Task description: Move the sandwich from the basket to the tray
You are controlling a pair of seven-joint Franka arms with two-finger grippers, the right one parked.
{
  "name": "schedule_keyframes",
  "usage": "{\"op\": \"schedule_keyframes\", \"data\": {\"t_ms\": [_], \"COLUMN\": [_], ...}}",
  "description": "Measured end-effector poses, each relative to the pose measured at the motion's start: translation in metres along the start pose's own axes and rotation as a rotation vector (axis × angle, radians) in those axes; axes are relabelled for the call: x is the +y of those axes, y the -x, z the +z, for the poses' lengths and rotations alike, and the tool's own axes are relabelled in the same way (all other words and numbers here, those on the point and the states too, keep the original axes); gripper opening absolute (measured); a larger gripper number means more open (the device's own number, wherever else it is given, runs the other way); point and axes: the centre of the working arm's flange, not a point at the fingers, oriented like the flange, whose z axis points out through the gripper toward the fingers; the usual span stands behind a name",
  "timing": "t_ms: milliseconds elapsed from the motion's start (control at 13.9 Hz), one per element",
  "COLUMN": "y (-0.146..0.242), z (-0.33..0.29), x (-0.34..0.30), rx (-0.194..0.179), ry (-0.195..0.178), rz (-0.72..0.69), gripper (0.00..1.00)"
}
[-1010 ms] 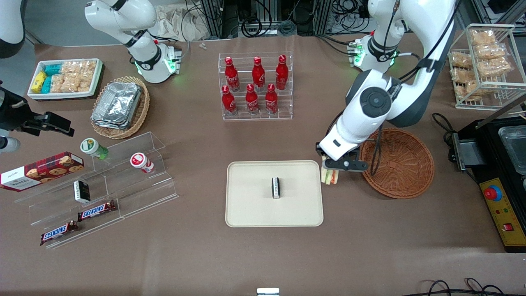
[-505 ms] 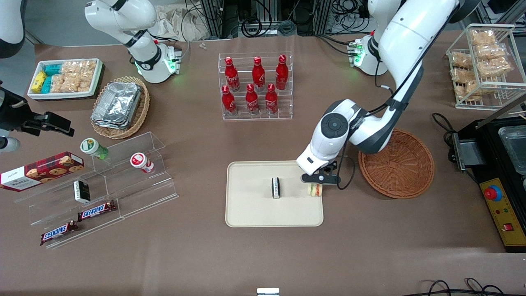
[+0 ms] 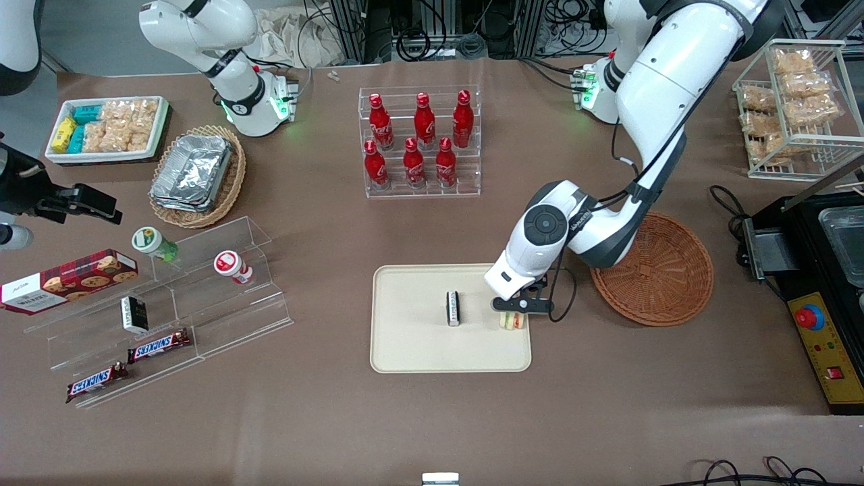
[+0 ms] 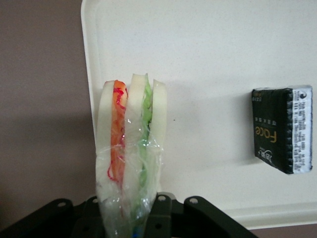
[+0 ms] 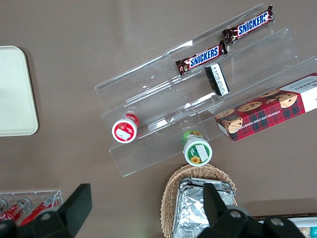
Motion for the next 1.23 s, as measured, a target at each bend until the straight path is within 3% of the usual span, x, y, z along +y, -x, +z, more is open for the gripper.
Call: {"op": "schedule_keyframes", "data": {"t_ms": [144,216,649,794,1082,1227], "y": [0.001,0.000,-0.005,-0.011,-0.003,0.014], "z": [0.006,0.008,0.000,-0.026,-0.168,-0.244], "x": [0.000,0.000,0.001,0.001,0.006,-0.019], "rx": [-0.004,-0.004,0.010,0.013,0.010,-0.011], "ry": [0.005,0.008,0.012,-0.011,0.022,-0.013], "rz": [-0.002,-0.003,-0.007,-0.019,-0.112,-0.100], "gripper": [0.20,0.26,0.85,1.00,1.00,1.00]}}
